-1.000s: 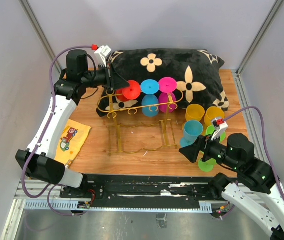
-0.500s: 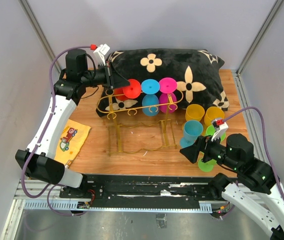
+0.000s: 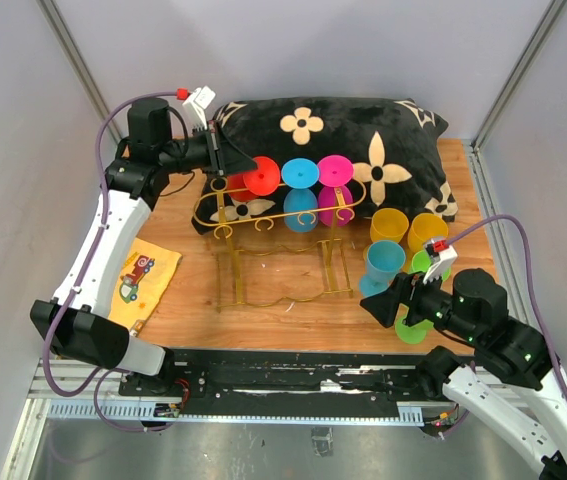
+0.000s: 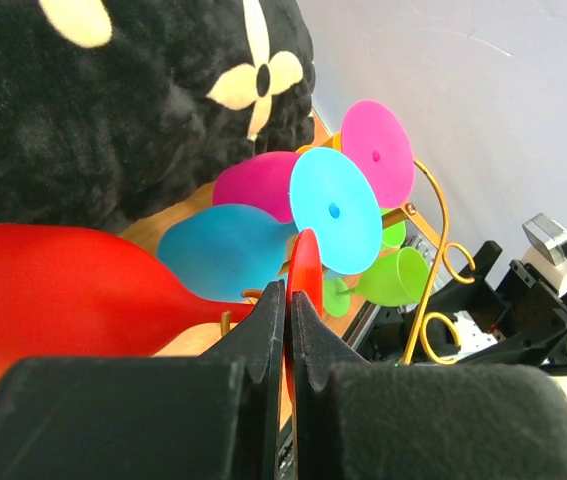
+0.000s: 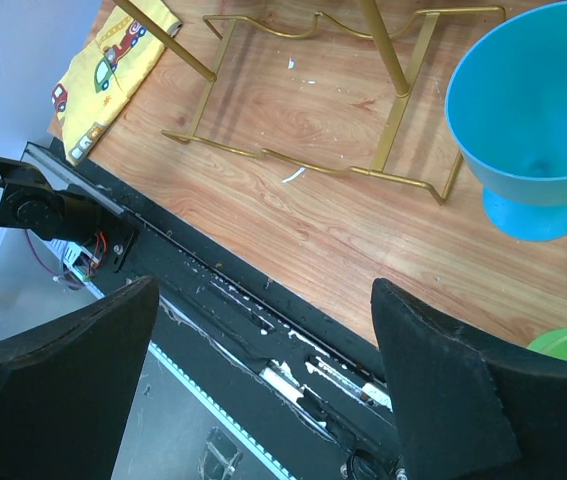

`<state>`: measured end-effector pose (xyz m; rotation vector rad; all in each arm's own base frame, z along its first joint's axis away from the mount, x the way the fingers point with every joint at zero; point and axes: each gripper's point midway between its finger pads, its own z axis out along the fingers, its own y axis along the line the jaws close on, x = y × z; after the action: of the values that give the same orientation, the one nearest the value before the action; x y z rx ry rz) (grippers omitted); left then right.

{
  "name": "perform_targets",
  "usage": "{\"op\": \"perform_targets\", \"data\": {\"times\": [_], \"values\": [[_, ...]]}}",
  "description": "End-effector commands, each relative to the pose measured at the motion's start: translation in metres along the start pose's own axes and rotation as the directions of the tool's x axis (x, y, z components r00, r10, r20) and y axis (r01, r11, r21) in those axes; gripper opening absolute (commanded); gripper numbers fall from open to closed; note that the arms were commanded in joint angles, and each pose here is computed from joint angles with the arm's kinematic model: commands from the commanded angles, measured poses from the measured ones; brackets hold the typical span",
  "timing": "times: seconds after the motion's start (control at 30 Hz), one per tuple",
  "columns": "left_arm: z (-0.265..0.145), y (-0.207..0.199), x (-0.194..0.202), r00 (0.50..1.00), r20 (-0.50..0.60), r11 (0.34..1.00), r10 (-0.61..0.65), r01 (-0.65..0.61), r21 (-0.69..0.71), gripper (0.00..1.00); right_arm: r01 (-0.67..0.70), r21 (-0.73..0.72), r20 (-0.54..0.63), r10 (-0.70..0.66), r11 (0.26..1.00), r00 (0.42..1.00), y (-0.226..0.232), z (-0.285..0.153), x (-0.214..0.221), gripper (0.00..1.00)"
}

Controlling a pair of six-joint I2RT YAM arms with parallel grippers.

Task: Take the wine glass off the wine glass rack
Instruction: Pick up the wine glass from the wine rack.

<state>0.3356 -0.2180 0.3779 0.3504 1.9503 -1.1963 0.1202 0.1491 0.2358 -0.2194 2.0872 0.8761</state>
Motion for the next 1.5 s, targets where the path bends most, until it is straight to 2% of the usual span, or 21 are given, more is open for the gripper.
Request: {"op": "perform_targets", "data": {"times": [0.0, 0.5, 0.8, 1.07, 1.23, 1.47], "values": [[-0.016, -0.018, -0.017, 0.997, 0.050, 0.998, 0.054, -0.055, 0.027, 0.01, 0.006, 0.004, -0.001, -0.006, 1.000, 1.000, -0.001, -0.003, 0.003, 0.88], [-0.015, -0.026, -0.036, 0.995, 0.099, 0.998, 0.021, -0.026, 0.051, 0.00, 0.002, 0.004, 0.004, -0.002, 1.000, 1.000, -0.001, -0.004, 0.002, 0.88], [-0.017, -0.022, -0.040, 0.992, 0.117, 0.999, 0.047, -0.048, 0.012, 0.00, 0.001, 0.008, -0.001, -0.001, 1.000, 1.000, -0.001, -0.003, 0.002, 0.88], [-0.027, -0.027, -0.052, 0.977, 0.181, 0.993, 0.115, -0.111, -0.033, 0.00, -0.003, 0.011, 0.004, 0.003, 1.000, 1.000, -0.002, -0.004, 0.002, 0.88], [-0.040, -0.025, -0.061, 0.954, 0.244, 0.982, 0.173, -0.148, -0.115, 0.01, -0.004, 0.011, 0.004, 0.004, 1.000, 1.000, -0.002, -0.004, 0.002, 0.88], [-0.081, -0.007, -0.083, 0.880, 0.394, 0.922, 0.265, -0.111, -0.372, 0.01, -0.002, 0.008, 0.007, 0.002, 1.000, 1.000, 0.000, -0.004, 0.000, 0.88]]}}
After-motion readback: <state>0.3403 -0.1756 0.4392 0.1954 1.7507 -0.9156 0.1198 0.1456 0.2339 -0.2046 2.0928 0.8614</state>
